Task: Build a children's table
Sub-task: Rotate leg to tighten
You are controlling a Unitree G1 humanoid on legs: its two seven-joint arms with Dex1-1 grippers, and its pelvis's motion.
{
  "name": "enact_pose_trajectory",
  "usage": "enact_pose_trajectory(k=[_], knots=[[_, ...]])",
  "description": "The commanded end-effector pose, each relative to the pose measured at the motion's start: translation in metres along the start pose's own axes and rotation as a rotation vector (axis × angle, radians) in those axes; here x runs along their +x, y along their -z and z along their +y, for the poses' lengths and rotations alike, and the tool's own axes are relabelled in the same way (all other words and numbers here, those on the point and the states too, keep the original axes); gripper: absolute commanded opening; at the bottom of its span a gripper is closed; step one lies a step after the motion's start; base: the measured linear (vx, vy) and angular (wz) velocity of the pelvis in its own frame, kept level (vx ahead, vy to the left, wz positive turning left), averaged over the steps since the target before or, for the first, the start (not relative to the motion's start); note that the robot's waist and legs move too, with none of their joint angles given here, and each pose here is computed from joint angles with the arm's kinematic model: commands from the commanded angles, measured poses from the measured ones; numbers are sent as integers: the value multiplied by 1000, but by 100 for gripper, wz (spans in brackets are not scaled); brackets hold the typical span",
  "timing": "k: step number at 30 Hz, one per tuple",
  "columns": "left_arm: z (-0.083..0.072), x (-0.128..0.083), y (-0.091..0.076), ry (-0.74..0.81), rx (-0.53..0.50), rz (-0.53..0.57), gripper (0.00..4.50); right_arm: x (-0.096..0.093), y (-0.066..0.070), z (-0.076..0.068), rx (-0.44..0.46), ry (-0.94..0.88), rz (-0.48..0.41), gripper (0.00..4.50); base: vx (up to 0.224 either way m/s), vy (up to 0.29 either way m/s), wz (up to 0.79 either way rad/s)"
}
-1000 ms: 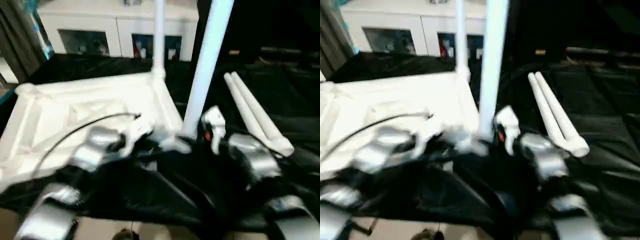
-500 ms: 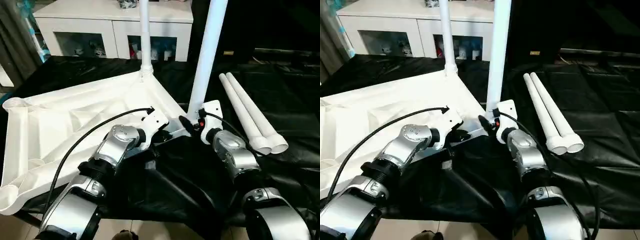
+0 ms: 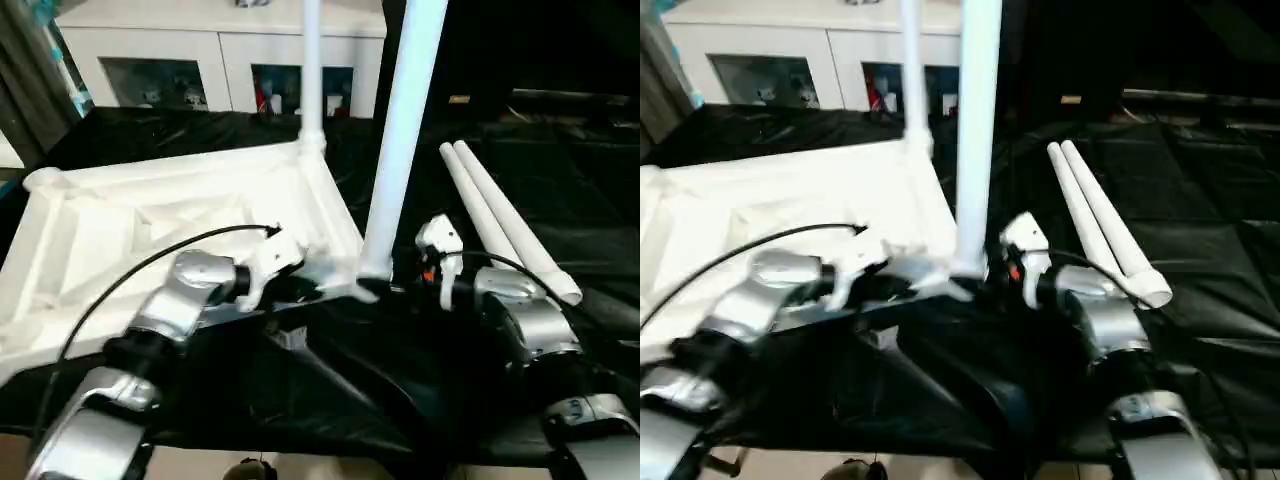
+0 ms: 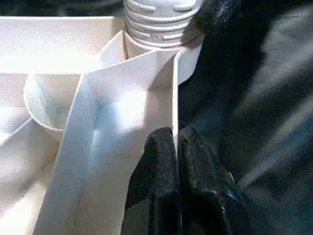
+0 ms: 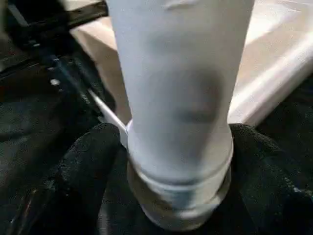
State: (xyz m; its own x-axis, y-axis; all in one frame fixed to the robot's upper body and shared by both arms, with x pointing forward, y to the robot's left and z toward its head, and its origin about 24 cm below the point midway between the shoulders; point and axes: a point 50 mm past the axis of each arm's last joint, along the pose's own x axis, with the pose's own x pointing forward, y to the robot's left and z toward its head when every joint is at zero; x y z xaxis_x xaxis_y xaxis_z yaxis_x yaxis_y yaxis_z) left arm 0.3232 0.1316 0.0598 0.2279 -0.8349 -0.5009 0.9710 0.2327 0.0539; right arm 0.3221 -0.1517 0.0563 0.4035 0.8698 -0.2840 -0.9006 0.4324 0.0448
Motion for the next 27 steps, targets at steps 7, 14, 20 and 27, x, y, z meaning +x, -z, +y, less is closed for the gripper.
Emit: enact_pose_trajectory(k=[7, 14, 20, 27], knots=[[-6, -4, 0, 73, 0, -33, 0, 1, 1, 10, 7, -116, 14, 296, 0, 0, 0], [2, 5, -2, -72, -27, -29, 0, 15, 13, 14, 77, -13, 14, 278, 0, 0, 0], [17, 26, -14, -284, -81, -42, 0, 39, 22, 0, 225, 333, -19, 274, 0, 0, 0], [19, 59, -33, -411, -131, -49, 0, 79, 9, 7, 232, 489, -46, 274, 0, 0, 0]])
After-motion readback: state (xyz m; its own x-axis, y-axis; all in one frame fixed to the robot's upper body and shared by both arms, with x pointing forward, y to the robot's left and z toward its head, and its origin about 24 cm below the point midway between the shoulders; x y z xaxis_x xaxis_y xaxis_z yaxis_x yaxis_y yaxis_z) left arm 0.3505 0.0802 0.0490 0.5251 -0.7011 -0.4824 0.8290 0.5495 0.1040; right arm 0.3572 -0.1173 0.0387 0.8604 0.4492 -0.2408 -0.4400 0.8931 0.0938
